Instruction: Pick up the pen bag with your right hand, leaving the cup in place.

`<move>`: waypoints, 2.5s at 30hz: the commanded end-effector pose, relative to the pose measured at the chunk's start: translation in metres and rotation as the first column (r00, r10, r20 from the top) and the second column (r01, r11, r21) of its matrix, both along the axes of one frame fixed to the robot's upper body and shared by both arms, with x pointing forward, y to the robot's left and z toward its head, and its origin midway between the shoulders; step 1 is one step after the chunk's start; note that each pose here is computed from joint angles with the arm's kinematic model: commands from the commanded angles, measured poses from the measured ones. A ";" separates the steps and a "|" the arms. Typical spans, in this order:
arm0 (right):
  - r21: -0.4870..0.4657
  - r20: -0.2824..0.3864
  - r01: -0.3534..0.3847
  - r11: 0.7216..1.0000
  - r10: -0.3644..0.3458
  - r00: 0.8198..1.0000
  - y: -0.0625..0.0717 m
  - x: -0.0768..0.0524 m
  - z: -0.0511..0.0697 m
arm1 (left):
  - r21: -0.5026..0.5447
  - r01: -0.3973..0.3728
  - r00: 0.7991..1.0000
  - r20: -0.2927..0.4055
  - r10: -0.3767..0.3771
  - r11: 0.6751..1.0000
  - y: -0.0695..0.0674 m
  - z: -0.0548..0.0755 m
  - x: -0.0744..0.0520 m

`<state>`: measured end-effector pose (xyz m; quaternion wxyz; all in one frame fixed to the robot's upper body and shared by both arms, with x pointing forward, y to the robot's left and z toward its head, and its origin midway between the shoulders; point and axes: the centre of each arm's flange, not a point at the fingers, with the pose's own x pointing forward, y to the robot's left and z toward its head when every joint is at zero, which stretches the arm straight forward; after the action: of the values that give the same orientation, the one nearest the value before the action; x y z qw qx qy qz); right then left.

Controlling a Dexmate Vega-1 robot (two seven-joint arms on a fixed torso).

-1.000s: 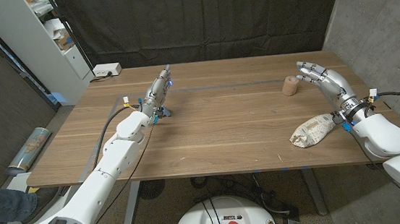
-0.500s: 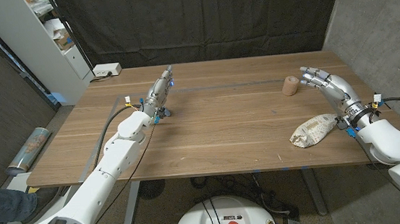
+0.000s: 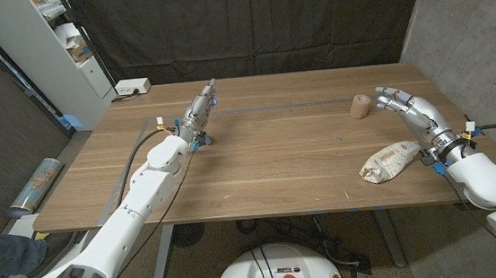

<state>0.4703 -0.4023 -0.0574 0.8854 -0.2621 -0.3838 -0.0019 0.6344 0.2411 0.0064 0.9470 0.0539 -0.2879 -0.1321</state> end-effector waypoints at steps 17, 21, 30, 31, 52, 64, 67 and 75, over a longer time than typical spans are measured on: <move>-0.076 0.031 0.114 0.991 -0.112 0.993 -0.007 -0.013 -0.003 | 0.009 0.004 1.000 -0.005 -0.004 1.000 -0.005 0.004 0.009; -0.093 0.038 0.140 0.986 -0.137 0.990 -0.008 -0.013 -0.005 | 0.016 0.001 1.000 -0.013 -0.001 1.000 -0.005 0.003 0.010; -0.135 0.045 0.191 0.972 -0.187 0.981 -0.012 -0.016 -0.008 | 0.016 -0.005 1.000 -0.014 0.005 1.000 -0.005 0.003 0.010; -0.142 0.047 0.198 0.970 -0.194 0.980 -0.012 -0.017 -0.008 | 0.016 -0.006 1.000 -0.015 0.006 1.000 -0.005 0.003 0.010; -0.279 0.068 0.309 0.909 -0.302 0.951 -0.014 -0.029 -0.012 | 0.026 -0.012 1.000 -0.010 0.012 1.000 -0.007 0.006 0.014; -0.351 0.072 0.338 0.873 -0.335 0.940 -0.009 -0.033 -0.016 | 0.020 -0.004 1.000 -0.011 0.004 1.000 -0.006 0.006 0.017; -0.368 0.078 0.347 0.863 -0.343 0.936 -0.007 -0.034 -0.015 | 0.017 -0.002 1.000 -0.015 0.002 1.000 -0.006 0.004 0.018; -0.406 0.084 0.359 0.841 -0.357 0.930 -0.003 -0.037 -0.012 | 0.015 -0.001 1.000 -0.014 0.001 1.000 -0.006 0.004 0.020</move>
<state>0.4376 -0.4100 -0.0717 0.8070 -0.4812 -0.3312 -0.0867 0.6520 0.2348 0.0106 0.9487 0.0632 -0.2800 -0.1327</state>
